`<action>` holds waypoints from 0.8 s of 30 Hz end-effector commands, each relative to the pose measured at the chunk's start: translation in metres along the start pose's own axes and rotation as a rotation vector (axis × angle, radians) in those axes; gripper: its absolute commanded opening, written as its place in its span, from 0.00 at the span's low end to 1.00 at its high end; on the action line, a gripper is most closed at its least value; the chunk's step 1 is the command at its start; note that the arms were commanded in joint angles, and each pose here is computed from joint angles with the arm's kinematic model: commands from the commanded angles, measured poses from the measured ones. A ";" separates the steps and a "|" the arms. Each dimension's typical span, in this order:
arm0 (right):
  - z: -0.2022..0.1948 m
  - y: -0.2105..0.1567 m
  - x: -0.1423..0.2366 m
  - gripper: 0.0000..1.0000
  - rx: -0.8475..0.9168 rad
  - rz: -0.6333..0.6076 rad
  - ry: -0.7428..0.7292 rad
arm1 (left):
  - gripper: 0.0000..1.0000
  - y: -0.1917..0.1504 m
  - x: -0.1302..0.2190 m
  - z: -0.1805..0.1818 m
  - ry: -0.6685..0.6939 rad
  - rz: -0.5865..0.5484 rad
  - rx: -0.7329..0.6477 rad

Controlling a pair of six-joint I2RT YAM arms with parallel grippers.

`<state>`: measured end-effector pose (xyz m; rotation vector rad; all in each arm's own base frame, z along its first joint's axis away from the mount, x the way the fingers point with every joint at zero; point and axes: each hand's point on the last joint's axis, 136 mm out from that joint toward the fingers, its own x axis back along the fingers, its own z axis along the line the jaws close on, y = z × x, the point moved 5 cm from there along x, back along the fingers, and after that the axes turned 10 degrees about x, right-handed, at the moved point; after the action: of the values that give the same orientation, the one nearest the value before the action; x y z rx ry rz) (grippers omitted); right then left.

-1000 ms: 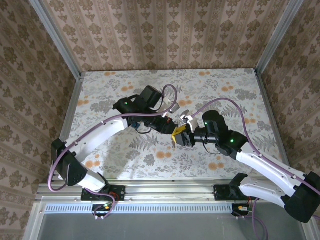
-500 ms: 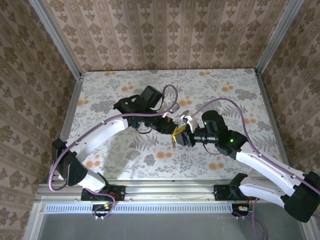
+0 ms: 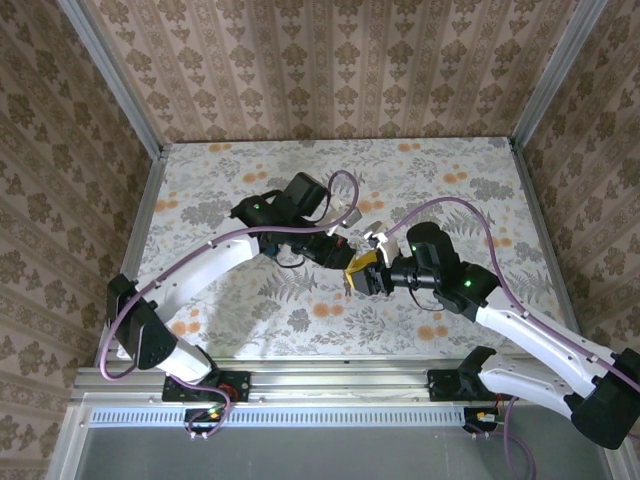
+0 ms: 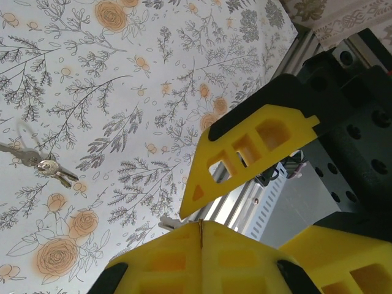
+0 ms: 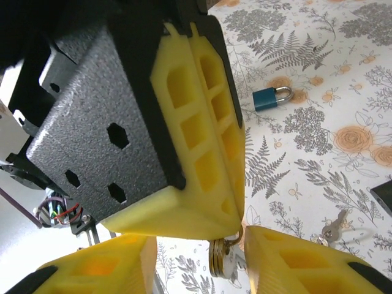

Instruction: Unlock with the key

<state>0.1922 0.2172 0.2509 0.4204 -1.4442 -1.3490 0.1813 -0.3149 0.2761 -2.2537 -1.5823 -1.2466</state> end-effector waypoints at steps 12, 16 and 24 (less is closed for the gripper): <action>0.002 0.013 -0.005 0.30 -0.015 -0.024 0.026 | 0.00 0.004 -0.002 -0.013 -0.034 -0.004 -0.038; 0.002 0.016 -0.009 0.25 -0.017 -0.024 0.040 | 0.00 0.003 -0.006 -0.013 -0.034 0.002 -0.034; 0.001 0.011 -0.009 0.26 -0.026 -0.019 0.029 | 0.00 0.003 -0.007 -0.012 -0.037 -0.004 -0.028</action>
<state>0.1978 0.2239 0.2375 0.3552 -1.3984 -1.3368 0.1810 -0.3193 0.2758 -2.2543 -1.5882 -1.2690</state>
